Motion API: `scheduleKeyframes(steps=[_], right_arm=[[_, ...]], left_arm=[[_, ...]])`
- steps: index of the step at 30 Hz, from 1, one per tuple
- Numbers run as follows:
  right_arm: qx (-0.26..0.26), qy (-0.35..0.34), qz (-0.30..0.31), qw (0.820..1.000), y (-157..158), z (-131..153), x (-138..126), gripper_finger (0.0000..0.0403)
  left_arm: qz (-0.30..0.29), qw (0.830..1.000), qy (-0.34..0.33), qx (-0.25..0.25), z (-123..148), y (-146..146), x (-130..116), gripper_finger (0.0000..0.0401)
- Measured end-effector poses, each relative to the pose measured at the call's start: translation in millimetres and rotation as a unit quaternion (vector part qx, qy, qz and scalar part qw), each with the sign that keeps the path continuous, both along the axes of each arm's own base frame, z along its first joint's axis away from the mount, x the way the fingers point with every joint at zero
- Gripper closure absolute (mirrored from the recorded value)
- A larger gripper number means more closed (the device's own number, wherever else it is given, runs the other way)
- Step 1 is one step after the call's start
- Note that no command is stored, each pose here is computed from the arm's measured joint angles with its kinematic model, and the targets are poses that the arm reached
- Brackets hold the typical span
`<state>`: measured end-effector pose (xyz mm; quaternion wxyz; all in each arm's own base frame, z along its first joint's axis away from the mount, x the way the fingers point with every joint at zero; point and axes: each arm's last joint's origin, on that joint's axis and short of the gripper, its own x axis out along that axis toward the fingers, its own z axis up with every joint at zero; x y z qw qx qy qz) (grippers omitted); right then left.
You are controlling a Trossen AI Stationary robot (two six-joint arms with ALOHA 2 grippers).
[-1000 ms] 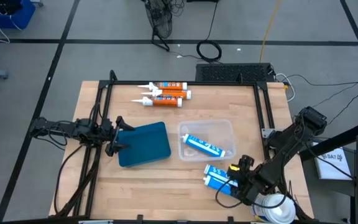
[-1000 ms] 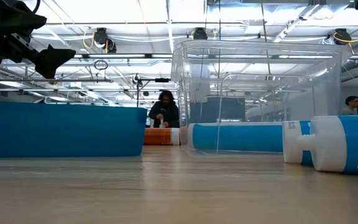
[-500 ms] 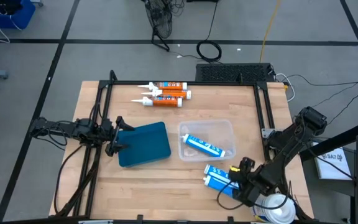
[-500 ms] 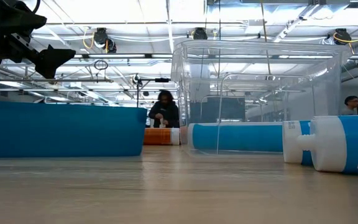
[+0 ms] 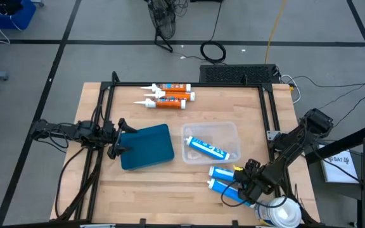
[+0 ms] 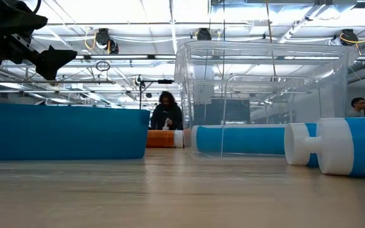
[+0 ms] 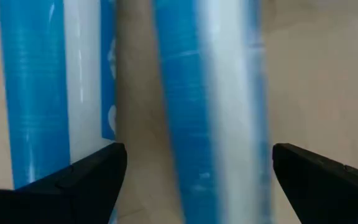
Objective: Pick & place silicon tubes, Sealant and Lysol wipes
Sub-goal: Put the top blue sealant bottle into the transparent bin
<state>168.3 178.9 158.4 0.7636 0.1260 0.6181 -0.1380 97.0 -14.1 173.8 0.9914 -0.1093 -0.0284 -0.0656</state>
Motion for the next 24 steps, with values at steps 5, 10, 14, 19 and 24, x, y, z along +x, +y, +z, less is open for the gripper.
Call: scheduleKeyframes(steps=[5, 10, 14, 19, 24], right_arm=[[-0.015, -0.03, 0.058, 0.998, -5.5, -17.5, -2.8, 0.0026], [-0.007, -0.052, 0.088, 0.995, -10.0, -31.0, -6.3, 0.0026], [-0.007, -0.054, 0.093, 0.994, -11.2, -33.7, -7.4, 0.0026], [-0.022, -0.084, 0.099, 0.991, -10.2, -33.4, -4.4, 0.0026], [-0.033, -0.124, 0.114, 0.985, -7.3, -32.7, 0.6, 0.0026]], left_arm=[[0.0, 1.0, 0.0, 0.0, 0.0, 0.0, 0.0, 0.0006], [0.0, 1.0, 0.0, 0.0, -0.2, 0.0, 0.0, 0.0006], [0.0, 1.0, 0.0, 0.0, 0.0, 0.0, 0.0, 0.0006], [0.0, 1.0, 0.0, 0.0, 0.0, 0.0, 0.0, 0.0006], [0.0, 1.0, 0.0, 0.0, -0.1, 0.0, 0.0, 0.0006]])
